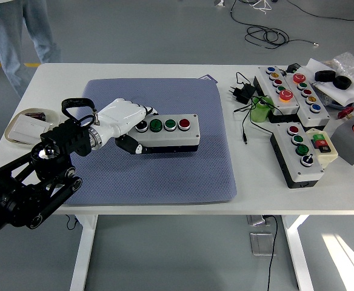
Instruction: Pick up the button,place it on the desk,press the button,press the button
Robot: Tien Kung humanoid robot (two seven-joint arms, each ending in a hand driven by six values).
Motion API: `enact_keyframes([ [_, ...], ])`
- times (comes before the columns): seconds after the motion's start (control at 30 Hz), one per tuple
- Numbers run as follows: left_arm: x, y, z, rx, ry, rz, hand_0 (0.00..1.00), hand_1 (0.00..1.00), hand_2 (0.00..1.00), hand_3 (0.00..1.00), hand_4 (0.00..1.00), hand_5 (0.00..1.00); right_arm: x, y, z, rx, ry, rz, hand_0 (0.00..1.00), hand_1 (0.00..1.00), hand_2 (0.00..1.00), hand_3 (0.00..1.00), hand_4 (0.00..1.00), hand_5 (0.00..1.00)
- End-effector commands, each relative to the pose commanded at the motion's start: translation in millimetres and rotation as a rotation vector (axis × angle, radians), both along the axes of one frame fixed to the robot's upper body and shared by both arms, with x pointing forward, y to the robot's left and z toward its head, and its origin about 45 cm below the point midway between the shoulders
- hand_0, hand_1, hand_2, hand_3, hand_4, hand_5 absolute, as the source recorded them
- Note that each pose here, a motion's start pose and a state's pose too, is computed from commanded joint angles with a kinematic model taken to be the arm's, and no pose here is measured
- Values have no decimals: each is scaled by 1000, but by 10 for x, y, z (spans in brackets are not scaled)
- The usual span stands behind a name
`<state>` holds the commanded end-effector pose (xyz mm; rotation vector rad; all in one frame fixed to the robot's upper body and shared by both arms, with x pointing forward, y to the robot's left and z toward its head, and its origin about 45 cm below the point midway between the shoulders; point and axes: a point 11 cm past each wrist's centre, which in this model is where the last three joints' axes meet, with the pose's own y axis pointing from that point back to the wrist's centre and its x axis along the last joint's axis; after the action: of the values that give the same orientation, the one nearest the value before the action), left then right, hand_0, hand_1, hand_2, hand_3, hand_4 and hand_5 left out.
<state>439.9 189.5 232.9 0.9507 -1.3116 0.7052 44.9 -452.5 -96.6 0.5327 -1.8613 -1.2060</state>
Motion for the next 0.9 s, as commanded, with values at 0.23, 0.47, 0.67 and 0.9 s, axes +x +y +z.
enact_keyframes([
  [0.23,-1,26,-37,-4,27,1,441,409,328,374,622,15,6,-5,3,-1,0,3,787,797,817,751,412,479],
  [0.47,-6,38,-68,-37,46,-2,441,415,333,374,627,5,14,0,2,0,-1,2,787,797,817,751,412,479],
  [0.67,-12,53,-125,-31,62,2,447,427,345,377,626,2,18,1,2,0,-1,3,787,797,817,751,412,479],
  [0.9,-18,61,-180,-12,61,-1,436,470,403,386,614,2,19,0,2,0,-1,4,787,797,817,751,412,479],
])
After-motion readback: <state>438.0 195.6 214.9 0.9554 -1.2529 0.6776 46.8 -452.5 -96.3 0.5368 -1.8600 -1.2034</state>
